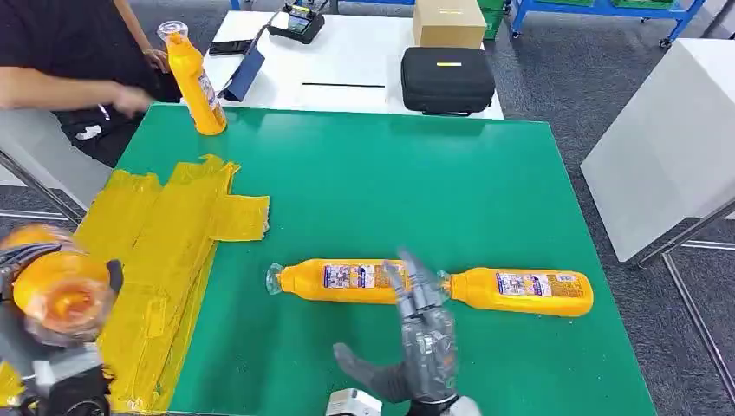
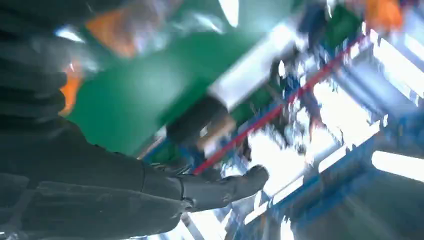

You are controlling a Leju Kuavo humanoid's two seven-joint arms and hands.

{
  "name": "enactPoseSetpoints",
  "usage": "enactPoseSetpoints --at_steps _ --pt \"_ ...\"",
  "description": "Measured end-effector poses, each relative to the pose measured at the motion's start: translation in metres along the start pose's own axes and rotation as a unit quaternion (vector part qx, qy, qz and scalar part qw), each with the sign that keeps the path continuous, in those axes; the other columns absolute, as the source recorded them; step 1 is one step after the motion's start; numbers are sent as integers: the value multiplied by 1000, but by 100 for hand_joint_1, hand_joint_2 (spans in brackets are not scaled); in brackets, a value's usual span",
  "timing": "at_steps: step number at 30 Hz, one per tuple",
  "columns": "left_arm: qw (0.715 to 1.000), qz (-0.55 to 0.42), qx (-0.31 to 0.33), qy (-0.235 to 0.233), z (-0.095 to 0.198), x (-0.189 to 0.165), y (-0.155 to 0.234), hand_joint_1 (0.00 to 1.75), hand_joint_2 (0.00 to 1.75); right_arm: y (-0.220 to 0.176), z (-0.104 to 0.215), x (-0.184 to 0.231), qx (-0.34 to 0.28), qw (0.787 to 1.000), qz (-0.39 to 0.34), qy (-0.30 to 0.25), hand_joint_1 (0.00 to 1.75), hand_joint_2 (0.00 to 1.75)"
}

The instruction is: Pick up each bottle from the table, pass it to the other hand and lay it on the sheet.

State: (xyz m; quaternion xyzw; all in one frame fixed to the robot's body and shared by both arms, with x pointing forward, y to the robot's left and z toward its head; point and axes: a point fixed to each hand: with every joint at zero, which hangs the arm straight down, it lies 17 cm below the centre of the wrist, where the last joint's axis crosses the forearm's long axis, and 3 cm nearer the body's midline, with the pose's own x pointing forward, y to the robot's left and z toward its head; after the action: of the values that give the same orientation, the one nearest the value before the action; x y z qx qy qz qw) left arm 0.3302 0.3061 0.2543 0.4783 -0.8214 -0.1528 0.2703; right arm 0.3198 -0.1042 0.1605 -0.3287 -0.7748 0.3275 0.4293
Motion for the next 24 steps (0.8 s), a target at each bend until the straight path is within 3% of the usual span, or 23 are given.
enactPoseSetpoints --at_steps 3,10,15,24 --pt "993 -103 -39 -45 4 2 1 175 175 -17 -1 -6 -15 1000 -7 16 0 0" --pt "985 -161 -52 -30 13 -16 14 175 175 -41 -3 -13 -38 999 -14 30 0 0" --pt "963 -208 -163 -61 55 -19 -31 175 175 -32 -3 -16 -10 1000 -9 25 0 0" --pt "946 -186 -267 5 121 -29 -92 175 175 -26 -9 -14 10 1000 -7 12 0 0"
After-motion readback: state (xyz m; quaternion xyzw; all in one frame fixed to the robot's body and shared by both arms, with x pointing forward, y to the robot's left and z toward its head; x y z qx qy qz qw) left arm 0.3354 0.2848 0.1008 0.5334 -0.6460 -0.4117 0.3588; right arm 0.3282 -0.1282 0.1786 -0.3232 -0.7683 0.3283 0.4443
